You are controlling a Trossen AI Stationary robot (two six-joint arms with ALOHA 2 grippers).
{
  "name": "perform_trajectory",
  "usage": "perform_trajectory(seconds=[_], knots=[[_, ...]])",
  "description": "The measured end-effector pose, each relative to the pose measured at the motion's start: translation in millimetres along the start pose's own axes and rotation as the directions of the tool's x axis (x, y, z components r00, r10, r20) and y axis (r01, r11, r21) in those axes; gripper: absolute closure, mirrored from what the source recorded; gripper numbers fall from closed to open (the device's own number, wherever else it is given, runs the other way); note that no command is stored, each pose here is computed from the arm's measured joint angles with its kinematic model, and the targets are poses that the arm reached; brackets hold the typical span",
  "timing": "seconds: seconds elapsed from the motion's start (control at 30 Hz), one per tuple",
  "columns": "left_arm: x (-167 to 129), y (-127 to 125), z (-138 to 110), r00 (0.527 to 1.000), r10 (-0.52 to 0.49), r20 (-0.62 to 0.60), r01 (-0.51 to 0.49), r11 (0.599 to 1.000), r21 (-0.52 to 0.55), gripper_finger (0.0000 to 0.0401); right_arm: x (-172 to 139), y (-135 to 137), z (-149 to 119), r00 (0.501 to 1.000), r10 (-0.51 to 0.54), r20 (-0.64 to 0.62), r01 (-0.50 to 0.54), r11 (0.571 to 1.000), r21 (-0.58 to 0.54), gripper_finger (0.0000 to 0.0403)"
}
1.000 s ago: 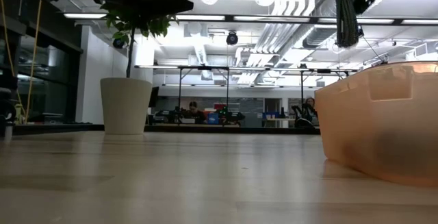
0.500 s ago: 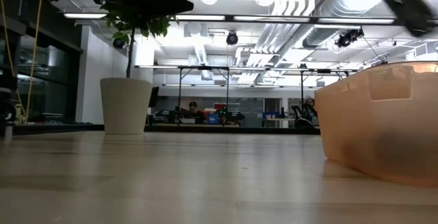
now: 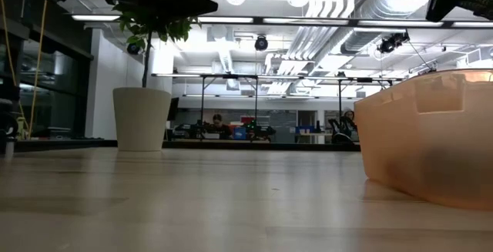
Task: Pick and place USB-C Cables
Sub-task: Put the gray charger cable into the orange bin
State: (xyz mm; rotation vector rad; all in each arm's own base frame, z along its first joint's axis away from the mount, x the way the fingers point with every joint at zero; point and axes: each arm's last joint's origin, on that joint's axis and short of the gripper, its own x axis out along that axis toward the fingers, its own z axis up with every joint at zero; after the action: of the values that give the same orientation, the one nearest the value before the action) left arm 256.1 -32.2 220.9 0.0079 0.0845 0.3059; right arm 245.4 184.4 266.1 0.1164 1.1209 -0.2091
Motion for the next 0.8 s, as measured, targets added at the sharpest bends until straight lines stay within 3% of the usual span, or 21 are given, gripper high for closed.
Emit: perform_trajectory(seconds=[0.8], knots=[[0.0,-0.1,0.0,1.000,0.000,0.000,0.000,1.000,0.000,0.0229,77.3,-10.9,-45.0,0.984,0.158,-0.086,-0.148,0.983,0.113,0.0394]])
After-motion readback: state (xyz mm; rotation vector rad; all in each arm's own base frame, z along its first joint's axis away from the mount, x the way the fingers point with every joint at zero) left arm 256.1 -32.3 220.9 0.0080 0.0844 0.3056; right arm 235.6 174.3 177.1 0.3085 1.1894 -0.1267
